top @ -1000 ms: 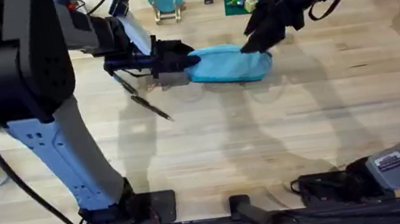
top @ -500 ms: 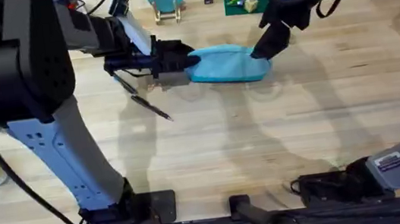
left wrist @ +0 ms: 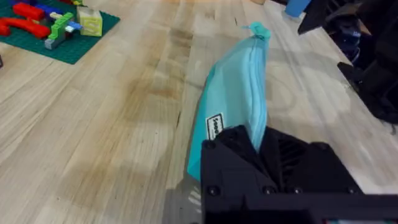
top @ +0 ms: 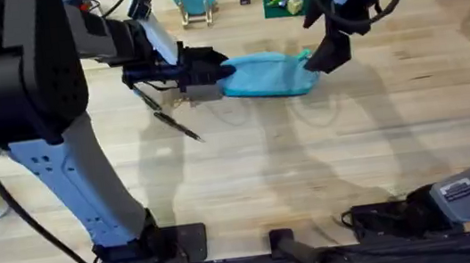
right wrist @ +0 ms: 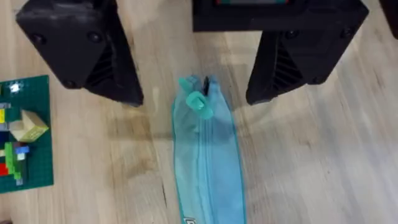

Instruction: Unzip the bag, pick up the pens from the table one at a time and place them inside, then zip the bag closed.

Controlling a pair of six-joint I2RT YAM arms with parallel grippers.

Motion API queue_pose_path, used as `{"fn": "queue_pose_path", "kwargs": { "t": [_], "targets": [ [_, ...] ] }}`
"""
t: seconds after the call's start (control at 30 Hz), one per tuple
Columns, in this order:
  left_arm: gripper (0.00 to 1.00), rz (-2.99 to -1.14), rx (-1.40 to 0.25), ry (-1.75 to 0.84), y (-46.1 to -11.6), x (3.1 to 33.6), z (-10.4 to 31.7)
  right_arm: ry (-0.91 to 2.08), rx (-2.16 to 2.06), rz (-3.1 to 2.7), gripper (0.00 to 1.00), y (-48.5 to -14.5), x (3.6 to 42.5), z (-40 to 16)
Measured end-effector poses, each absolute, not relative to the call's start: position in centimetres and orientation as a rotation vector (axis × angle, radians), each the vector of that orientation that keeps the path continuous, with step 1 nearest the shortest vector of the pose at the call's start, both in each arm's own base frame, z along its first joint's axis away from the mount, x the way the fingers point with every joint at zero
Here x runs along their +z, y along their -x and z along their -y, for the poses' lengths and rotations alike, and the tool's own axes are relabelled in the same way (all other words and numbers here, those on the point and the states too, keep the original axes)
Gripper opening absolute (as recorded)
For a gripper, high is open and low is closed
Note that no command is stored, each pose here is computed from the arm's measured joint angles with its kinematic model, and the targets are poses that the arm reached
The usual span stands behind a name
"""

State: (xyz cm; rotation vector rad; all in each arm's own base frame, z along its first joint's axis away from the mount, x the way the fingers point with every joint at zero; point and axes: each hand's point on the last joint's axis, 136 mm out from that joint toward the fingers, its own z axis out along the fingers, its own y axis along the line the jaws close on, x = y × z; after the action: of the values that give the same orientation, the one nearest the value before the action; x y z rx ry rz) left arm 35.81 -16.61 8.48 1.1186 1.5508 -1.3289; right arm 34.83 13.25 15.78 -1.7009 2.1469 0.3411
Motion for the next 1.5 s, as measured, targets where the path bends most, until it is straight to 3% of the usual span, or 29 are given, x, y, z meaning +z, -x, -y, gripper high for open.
{"fn": "queue_pose_path", "kwargs": {
  "t": [1.5],
  "targets": [
    [0.041,-1.551,-1.329,-1.119,-35.8,8.5,16.6,1.719,0.428,-2.135,0.995,-34.0,15.6,-13.0]
  ]
}}
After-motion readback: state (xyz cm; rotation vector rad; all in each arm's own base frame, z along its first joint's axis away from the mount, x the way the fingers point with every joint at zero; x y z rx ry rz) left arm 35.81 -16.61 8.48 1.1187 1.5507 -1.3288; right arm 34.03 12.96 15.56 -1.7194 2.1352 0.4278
